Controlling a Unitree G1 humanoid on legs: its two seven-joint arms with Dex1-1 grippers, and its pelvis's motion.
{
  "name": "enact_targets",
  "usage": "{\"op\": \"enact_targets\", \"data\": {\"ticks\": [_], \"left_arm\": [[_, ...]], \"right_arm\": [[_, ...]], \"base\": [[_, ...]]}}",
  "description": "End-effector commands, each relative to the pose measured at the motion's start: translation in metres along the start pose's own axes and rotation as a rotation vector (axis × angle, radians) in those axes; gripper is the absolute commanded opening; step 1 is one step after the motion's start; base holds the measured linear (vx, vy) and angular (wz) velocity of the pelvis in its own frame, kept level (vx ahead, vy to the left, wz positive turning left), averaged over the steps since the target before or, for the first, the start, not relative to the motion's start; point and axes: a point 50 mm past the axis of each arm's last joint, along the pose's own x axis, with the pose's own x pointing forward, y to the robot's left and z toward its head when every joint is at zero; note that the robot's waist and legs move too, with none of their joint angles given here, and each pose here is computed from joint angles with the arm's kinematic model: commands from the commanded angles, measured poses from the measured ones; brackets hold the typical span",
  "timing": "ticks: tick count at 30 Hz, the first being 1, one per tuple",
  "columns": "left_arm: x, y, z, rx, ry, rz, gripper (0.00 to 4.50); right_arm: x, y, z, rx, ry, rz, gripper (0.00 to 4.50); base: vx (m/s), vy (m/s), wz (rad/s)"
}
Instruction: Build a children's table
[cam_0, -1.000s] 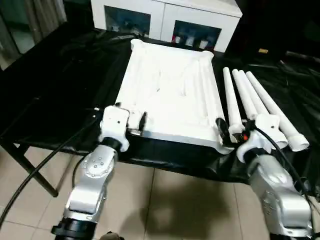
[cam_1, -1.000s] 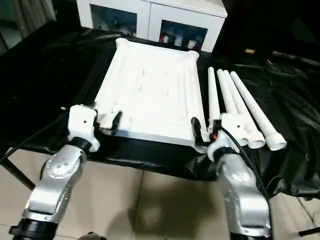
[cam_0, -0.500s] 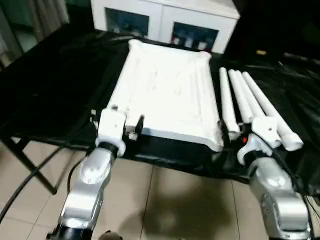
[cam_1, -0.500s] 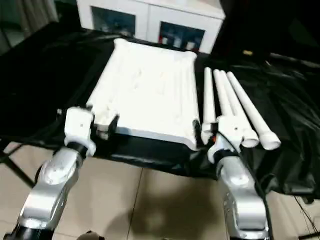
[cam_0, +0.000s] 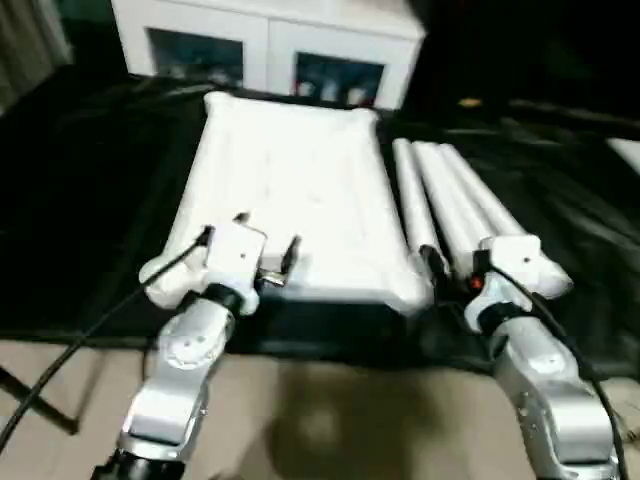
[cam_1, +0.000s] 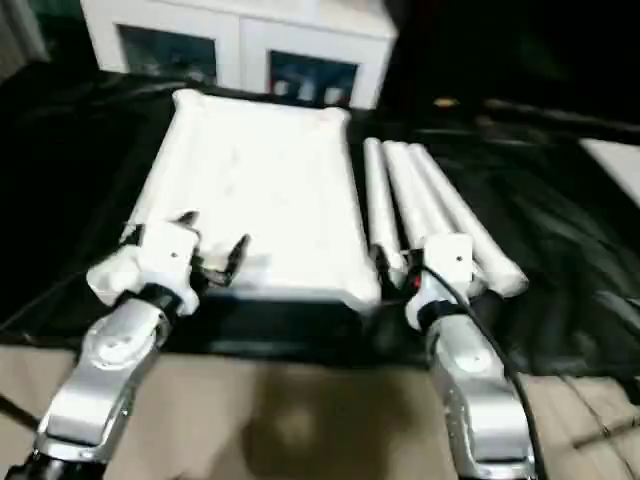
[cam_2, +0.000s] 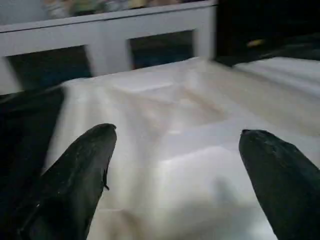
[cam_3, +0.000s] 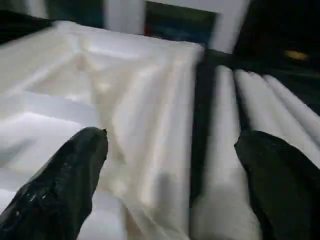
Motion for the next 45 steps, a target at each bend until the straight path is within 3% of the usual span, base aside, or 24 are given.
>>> {"op": "enact_targets", "data": {"ticks": [1, 9, 11, 14, 15, 16, 19, 20, 24, 27, 35, 40, 45], "left_arm": [[0.001, -0.01, 0.006, -0.015, -0.02, -0.036, 4.41], [0.0, -0.012, 0.009, -0.058, -0.048, -0.073, 4.41], [-0.003, -0.019, 0.008, -0.085, -0.032, -0.166, 4.41], [-0.014, -0.034, 0.01, -0.081, -0.037, -0.448, 4.41], [-0.014, -0.034, 0.01, -0.081, -0.037, -0.448, 4.41], [-0.021, -0.042, 0.009, -0.057, -0.006, -0.625, 4.41], [-0.028, -0.048, 0.009, -0.045, 0.041, -0.835, 4.41], [-0.028, -0.048, 0.01, -0.036, 0.046, -0.854, 4.15], [-0.024, -0.048, 0.014, 0.028, 0.047, -0.946, 3.88], [-0.025, -0.049, 0.014, 0.051, 0.116, -1.062, 3.58], [-0.015, -0.053, 0.003, 0.226, 0.275, -1.057, 2.88], [-0.006, -0.052, 0.007, 0.245, 0.254, -1.017, 2.48], [-0.012, -0.049, 0.002, 0.247, 0.311, -1.048, 2.1]], "right_arm": [[-0.005, -0.012, 0.0, -0.027, 0.0, -0.038, 4.5], [-0.007, -0.012, 0.003, -0.04, -0.005, -0.026, 4.5], [-0.009, -0.01, 0.004, -0.037, 0.001, 0.029, 4.5], [-0.019, -0.005, 0.009, -0.065, 0.002, 0.231, 4.5], [-0.019, -0.005, 0.009, -0.065, 0.002, 0.231, 4.5], [-0.028, -0.005, 0.01, -0.099, 0.02, 0.353, 4.5], [-0.038, -0.008, 0.015, -0.153, 0.043, 0.501, 4.5], [-0.04, -0.009, 0.017, -0.157, 0.045, 0.519, 4.5], [-0.047, -0.013, 0.021, -0.194, 0.081, 0.632, 4.5], [-0.053, -0.021, 0.019, -0.247, 0.144, 0.703, 4.5], [-0.063, -0.032, 0.019, -0.299, 0.226, 0.781, 4.5], [-0.066, -0.036, 0.02, -0.303, 0.244, 0.79, 4.5], [-0.072, -0.037, 0.016, -0.31, 0.269, 0.799, 4.5]], "base": [[0.191, 0.004, -0.07], [0.144, -0.018, -0.01], [0.144, 0.051, 0.0], [0.131, 0.08, -0.01], [0.095, 0.074, 0.01], [-0.024, 0.097, -0.02], [-0.025, 0.035, 0.0], [-0.06, -0.012, -0.04], [-0.08, -0.013, -0.04], [-0.068, -0.017, -0.04], [-0.007, -0.001, 0.0], [0.0, 0.0, 0.0], [0.021, 0.001, -0.01]]}}
